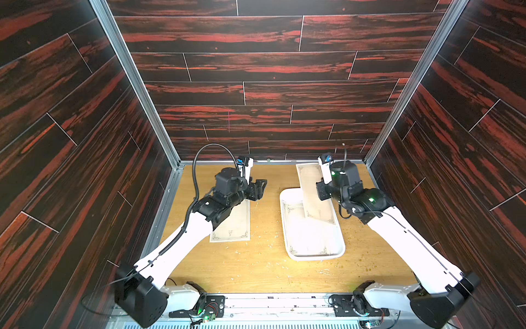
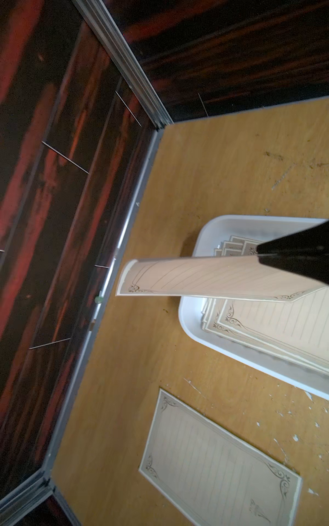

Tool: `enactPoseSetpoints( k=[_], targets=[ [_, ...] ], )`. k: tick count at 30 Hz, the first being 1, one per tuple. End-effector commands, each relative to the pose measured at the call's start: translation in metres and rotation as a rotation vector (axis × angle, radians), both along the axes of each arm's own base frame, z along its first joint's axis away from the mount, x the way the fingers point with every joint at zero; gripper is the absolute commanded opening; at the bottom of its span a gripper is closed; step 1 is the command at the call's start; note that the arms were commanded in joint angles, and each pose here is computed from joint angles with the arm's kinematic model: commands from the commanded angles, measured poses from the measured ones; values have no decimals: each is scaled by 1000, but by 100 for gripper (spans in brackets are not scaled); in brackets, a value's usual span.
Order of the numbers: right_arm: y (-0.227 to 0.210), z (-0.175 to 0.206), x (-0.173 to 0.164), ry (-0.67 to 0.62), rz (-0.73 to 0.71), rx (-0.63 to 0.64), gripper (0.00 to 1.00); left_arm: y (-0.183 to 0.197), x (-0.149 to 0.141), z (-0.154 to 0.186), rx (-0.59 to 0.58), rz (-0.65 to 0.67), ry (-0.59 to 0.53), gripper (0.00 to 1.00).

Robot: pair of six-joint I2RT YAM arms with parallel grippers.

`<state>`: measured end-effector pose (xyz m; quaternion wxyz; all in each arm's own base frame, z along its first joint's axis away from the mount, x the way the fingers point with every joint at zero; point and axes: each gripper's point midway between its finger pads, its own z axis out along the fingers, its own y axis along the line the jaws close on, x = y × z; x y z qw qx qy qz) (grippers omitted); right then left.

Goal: Take out the stationery paper from the storage box
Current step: Pick up the stationery paper from the storage box.

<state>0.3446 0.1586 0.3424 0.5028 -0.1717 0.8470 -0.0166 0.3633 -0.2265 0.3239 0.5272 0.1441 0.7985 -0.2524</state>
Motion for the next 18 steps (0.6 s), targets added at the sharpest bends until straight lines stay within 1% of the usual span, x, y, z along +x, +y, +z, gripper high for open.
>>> enactPoseSetpoints(
  k=[1, 5, 8, 14, 18],
  targets=[
    [-1, 31, -9, -79, 27, -57, 0, 1, -12, 22, 28, -77, -106, 70],
    [8, 64, -20, -162, 92, -70, 0, -4, -28, 34, 2, -162, -169, 70],
    [11, 86, -28, -221, 132, -50, 0, -7, -40, 44, -20, -221, -218, 70],
    [28, 121, -59, -297, 316, 40, 0, -22, -61, 58, -58, -369, -276, 71],
    [35, 139, -82, -372, 429, 112, 0, -29, -68, 65, -94, -429, -304, 72]
  ],
)
